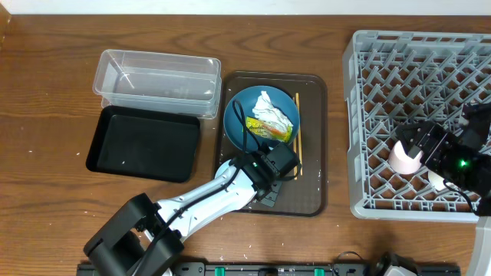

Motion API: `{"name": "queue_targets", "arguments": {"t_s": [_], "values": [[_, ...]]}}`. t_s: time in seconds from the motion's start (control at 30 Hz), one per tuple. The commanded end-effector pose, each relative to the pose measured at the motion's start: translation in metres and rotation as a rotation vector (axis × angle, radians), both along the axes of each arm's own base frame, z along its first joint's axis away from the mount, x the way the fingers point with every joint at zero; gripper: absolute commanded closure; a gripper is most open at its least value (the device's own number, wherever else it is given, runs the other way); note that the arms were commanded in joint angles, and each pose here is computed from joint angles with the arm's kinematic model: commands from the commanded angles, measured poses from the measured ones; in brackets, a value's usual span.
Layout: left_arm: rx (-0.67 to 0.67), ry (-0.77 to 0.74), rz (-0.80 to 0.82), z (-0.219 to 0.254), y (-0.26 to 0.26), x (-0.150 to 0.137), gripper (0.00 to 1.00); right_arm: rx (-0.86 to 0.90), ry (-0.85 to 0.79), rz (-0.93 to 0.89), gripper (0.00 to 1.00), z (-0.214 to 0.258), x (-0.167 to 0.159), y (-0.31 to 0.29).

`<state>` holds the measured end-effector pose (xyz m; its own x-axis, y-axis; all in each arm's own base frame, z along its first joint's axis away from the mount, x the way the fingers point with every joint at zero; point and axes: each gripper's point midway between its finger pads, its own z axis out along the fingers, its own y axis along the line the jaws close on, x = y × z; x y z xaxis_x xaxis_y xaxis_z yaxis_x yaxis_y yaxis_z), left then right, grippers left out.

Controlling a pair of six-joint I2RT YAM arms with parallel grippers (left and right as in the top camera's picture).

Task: Sort waste into correct bins and load items into the dishwasher rack
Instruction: 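Grasp the light-blue rice bowl with the left gripper, then tip the rice bowl over the black tray to dump the rice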

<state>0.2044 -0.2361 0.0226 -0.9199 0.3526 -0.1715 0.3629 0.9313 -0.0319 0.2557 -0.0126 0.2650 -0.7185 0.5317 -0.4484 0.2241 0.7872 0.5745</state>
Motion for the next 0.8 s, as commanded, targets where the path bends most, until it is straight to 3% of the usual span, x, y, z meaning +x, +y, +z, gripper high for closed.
{"name": "queue_targets", "arguments": {"t_s": [0.0,0.13,0.3,0.5,0.77], "values": [[-0.007,-0.013,0.002,0.004,-0.003,0.003,0.94,-0.014,-0.017,0.020,0.17,0.004,0.001,0.002],[-0.044,-0.028,0.002,0.036,-0.010,0.007,0.94,-0.014,-0.017,0.020,0.17,0.004,0.000,0.002],[-0.226,-0.083,-0.004,0.107,-0.014,0.018,0.94,-0.014,-0.017,0.020,0.17,0.004,0.000,0.002],[-0.464,-0.098,0.110,0.162,0.032,0.044,0.94,-0.014,-0.017,0.020,0.17,0.004,0.000,0.002],[-0.867,0.012,0.281,0.180,0.102,0.087,0.94,-0.011,-0.011,0.020,0.17,0.004,-0.001,0.003]]}}
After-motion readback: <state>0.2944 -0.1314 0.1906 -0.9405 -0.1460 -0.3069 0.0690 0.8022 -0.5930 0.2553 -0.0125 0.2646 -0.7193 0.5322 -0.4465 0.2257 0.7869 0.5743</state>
